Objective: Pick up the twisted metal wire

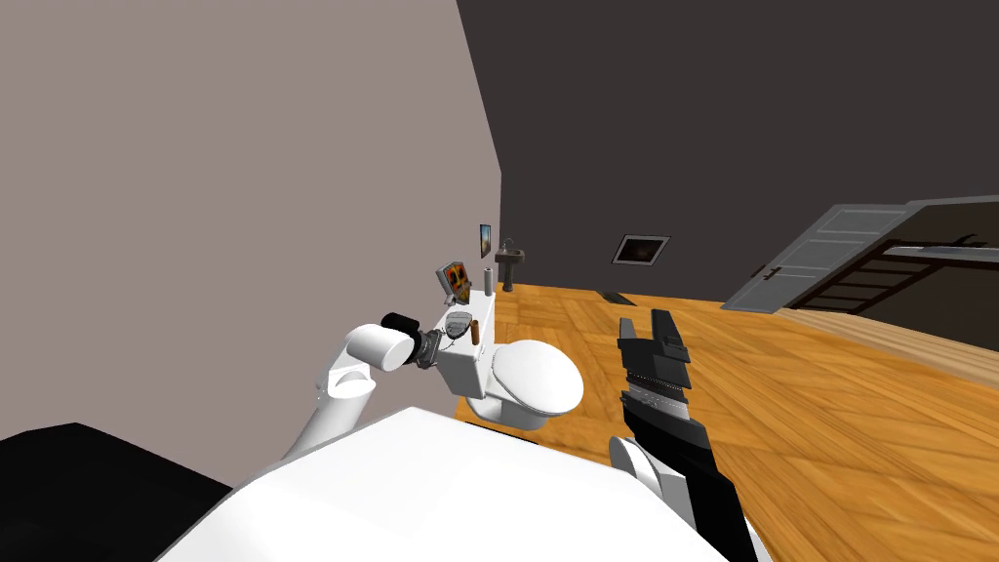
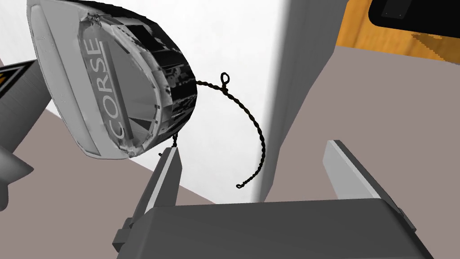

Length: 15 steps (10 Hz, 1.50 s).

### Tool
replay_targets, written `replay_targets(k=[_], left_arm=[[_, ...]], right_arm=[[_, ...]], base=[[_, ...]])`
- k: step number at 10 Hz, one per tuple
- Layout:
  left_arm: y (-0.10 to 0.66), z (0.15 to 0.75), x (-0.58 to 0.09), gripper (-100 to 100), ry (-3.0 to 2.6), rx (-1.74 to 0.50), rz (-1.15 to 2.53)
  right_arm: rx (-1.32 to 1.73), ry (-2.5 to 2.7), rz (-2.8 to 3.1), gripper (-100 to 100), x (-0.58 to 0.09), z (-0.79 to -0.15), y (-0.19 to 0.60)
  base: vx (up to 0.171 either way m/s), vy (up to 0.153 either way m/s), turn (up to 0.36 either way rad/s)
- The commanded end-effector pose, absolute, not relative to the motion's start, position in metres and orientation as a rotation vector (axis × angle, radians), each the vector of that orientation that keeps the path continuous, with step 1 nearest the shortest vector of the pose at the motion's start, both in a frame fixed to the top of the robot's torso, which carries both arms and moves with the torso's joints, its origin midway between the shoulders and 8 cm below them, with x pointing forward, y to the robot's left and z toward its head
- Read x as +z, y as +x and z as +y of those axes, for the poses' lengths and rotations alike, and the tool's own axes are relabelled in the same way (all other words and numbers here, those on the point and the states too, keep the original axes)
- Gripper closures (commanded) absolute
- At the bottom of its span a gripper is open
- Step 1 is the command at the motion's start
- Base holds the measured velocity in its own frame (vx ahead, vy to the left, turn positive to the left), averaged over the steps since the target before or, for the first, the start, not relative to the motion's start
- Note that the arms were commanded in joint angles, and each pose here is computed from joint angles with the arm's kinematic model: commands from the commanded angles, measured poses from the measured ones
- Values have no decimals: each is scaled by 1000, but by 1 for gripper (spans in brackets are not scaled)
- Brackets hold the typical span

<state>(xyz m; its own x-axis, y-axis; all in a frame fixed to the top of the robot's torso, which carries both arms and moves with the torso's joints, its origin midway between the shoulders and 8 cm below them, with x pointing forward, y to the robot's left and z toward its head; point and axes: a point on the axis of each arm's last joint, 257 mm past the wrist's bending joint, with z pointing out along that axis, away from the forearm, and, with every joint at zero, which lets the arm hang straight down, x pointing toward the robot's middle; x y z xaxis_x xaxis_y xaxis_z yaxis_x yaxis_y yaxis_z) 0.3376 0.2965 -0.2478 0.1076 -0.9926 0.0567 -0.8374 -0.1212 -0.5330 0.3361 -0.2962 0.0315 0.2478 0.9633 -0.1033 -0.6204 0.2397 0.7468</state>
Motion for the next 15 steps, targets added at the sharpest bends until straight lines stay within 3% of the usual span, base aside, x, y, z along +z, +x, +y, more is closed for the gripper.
replay_targets(k=[1,3,4,8,9,10,15], left_arm=[[343,299,-254,-100,-2025,-580,1784],[344,298,-256,-100,-2027,-578,1785],[344,298,-256,100,-2025,-580,1784],[341,298,-259,100,-2034,-571,1791],[341,298,-259,0,-2035,-571,1791],[339,298,-250,100,-2024,-580,1786],[330,294,-239,100,-2020,-581,1791]], right_arm=[[1190,652,637,0,31,-296,336],[1190,652,637,0,31,-296,336],[1190,652,637,0,31,-296,336],[1190,652,637,0,31,-296,336],[1190,652,637,0,31,-296,336],[1190,652,637,0,31,-296,336],[1190,652,637,0,31,-296,336]], base=[[-10,-8,-10],[-5,-4,-8],[0,0,0],[-7,-2,7],[0,0,0],[20,8,1],[13,8,9]])
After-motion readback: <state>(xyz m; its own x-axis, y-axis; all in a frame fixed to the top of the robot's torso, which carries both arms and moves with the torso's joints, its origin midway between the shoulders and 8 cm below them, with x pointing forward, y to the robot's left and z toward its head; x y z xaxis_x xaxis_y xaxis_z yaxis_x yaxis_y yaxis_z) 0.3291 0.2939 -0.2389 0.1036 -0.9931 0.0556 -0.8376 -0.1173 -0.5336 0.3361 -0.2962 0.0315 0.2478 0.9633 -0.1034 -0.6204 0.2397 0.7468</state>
